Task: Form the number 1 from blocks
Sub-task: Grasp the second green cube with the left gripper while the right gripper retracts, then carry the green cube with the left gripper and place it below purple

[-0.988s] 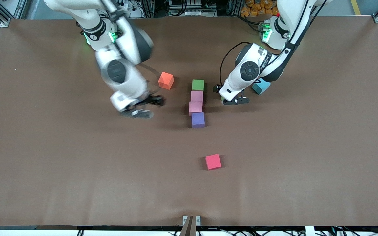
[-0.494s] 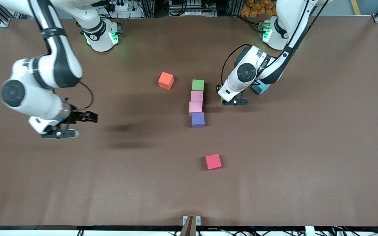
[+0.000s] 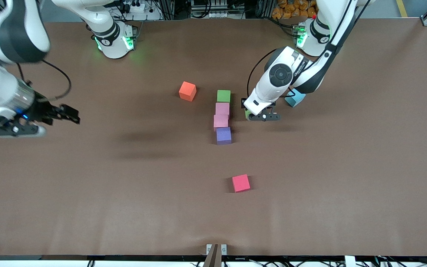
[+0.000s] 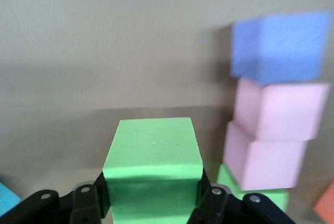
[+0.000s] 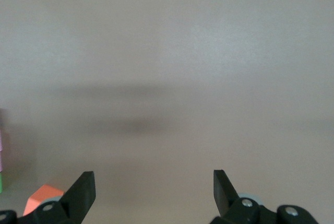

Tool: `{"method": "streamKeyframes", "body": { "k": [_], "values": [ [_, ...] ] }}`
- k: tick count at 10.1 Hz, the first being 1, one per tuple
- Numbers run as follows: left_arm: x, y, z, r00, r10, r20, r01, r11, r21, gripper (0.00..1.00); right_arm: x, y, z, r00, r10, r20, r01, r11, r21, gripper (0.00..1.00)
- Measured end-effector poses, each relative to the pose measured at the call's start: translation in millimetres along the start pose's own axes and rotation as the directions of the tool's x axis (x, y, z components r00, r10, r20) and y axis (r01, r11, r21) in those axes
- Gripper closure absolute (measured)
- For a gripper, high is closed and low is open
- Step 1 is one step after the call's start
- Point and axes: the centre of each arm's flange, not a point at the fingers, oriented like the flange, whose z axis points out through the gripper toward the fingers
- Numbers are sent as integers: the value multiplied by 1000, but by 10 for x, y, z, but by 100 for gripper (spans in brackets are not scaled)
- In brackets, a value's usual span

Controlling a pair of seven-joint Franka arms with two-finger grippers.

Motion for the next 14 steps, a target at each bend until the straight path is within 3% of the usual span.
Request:
{"method": "streamKeyframes", "body": {
  "k": [2,4,8,14],
  "values": [
    [407,27,-473,997,5,-77,-7,1000,-23,38,-113,33,-545,1000,-26,0,26,1000,2,0],
    [841,-7,-693,995,-10,-101,6,999,-48,39,-209,86,-849,998,-57,2,57,998,2,0],
    [1517,111,-385,993,-68,-91,58,992,-112,39,-311,78,-1234,997,-70,-44,70,998,-5,0],
    [1675,472,10,993,-73,-91,62,992,-112,39,-320,78,-1277,996,-75,-47,73,996,-60,0]
  ]
}}
